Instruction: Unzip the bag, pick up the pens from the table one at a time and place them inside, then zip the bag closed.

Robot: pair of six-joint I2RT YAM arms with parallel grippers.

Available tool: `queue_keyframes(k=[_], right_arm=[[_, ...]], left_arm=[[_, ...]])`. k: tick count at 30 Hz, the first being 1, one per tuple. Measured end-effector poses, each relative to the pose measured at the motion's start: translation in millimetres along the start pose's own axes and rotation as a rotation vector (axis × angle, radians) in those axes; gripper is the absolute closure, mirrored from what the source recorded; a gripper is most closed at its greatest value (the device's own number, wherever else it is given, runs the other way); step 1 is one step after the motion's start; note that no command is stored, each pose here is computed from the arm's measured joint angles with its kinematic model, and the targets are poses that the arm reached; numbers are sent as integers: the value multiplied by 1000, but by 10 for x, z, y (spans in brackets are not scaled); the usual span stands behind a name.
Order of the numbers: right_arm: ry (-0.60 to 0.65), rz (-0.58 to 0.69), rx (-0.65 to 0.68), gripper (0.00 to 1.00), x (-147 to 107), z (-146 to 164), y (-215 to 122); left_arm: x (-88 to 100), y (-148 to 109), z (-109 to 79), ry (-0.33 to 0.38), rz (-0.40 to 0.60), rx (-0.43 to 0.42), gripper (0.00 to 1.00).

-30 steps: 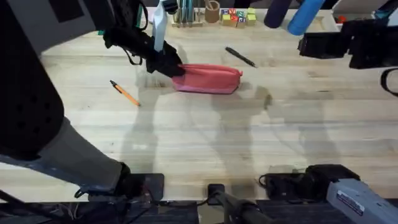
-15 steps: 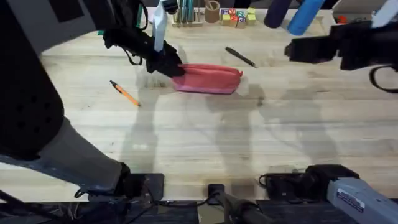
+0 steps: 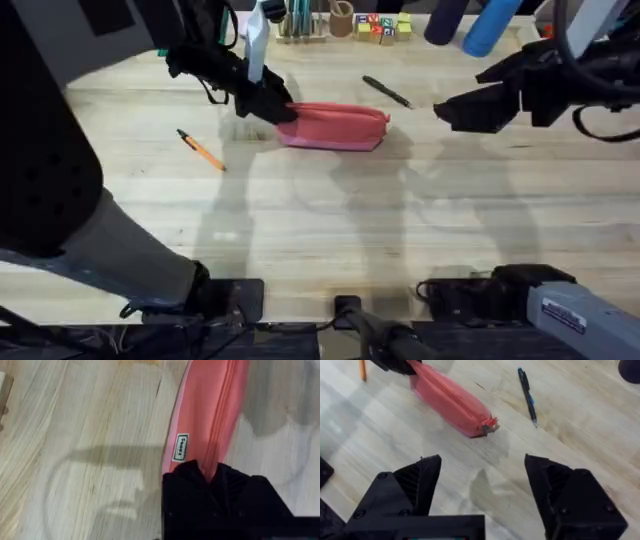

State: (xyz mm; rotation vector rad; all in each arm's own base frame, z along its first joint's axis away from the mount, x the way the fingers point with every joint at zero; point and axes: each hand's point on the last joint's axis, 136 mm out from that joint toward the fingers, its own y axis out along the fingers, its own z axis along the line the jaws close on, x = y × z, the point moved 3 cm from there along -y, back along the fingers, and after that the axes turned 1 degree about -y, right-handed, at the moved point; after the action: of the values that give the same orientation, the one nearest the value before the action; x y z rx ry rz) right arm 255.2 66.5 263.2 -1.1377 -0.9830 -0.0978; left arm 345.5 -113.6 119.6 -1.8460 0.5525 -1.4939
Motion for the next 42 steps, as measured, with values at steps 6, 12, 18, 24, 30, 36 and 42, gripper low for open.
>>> queue_keyframes(k=[6,12,18,24,30,36,42], right_arm=[[-26,8,-3,6,-9,-13,14],[-34,9,-3,6,-10,-15,16],[-36,8,-4,6,-8,-16,15],[-35,10,-6,6,-11,-21,16],[-28,24,1,6,-23,-40,61],[3,78,29,6,-85,-106,229],[-30,135,70,6,-164,-168,417]], left_arm=[[0,0,0,0,0,0,958],[0,0,0,0,0,0,958],[0,0,0,0,0,0,958],[0,0,0,0,0,0,958],[1,0,3,1,0,1,958],[3,0,9,3,-1,4,958],[3,0,10,4,-1,4,958]])
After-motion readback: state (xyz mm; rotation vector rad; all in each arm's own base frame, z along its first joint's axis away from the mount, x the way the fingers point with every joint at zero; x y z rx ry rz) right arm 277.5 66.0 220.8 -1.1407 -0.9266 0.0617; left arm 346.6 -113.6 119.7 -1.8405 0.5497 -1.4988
